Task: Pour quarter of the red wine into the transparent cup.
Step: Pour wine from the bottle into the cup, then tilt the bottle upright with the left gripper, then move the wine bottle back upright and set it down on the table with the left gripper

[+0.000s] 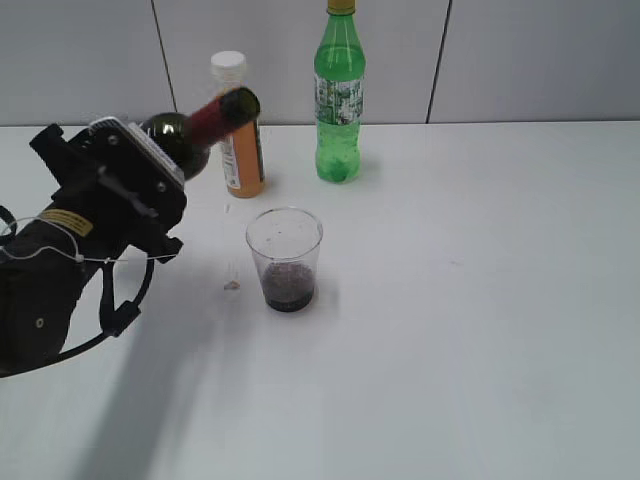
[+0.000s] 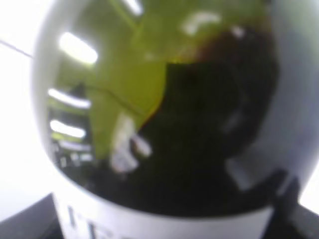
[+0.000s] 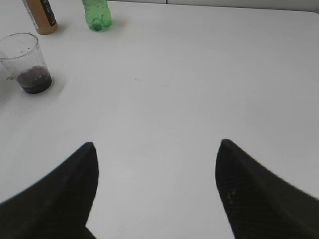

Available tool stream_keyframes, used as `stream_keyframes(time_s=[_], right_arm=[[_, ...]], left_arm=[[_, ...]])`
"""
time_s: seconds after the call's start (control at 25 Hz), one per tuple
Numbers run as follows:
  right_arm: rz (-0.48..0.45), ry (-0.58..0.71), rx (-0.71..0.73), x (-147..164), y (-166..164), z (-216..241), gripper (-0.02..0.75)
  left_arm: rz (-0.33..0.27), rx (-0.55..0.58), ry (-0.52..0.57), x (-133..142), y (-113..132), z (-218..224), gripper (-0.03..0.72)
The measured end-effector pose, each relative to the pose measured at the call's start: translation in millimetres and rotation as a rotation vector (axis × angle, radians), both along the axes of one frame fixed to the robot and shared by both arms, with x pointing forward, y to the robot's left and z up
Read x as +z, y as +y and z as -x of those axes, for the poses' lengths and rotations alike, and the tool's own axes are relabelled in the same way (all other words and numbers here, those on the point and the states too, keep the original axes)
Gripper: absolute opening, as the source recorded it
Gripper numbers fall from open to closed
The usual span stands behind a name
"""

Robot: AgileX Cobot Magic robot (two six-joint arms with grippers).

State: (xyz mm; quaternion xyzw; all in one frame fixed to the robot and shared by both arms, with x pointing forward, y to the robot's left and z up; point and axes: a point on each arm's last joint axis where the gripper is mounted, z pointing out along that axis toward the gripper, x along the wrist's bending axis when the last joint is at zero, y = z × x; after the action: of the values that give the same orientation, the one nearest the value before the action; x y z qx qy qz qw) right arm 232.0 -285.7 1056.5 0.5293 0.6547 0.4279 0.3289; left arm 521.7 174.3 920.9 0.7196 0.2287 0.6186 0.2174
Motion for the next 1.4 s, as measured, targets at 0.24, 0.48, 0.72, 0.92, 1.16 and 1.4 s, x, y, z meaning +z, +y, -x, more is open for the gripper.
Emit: stream_keyframes(time_s=[0.24,0.48,0.72,0.92,1.16,1.4], right_arm=[[0.0,0.0,0.0,0.0,0.0,0.0,0.585],[0.001,0.0,0.001,0.0,0.0,0.0,0.585],[0.001,0.0,0.001,0.0,0.0,0.0,0.585],[0.0,0.0,0.0,0.0,0.0,0.0,0.585],[0.0,0.0,0.0,0.0,0.0,0.0,0.585],[0.001,0.0,0.001,0.0,0.0,0.0,0.585]], left_arm=[[0.506,-0.008,0.021,1.3,-7.2,0.3,0.555],[0.597,0.008,0.031,0.9,-7.0,0.4,0.555],[0.729,0.043,0.054,-0.3,-5.8,0.3,0.555],[0.826,0.116,0.112,-2.3,6.4,-10.5,0.555],[0.9,0.156,0.111,10.8,23.7,-42.6,0.555],[0.961,0.172,0.081,11.3,43.0,-73.6,0.554]])
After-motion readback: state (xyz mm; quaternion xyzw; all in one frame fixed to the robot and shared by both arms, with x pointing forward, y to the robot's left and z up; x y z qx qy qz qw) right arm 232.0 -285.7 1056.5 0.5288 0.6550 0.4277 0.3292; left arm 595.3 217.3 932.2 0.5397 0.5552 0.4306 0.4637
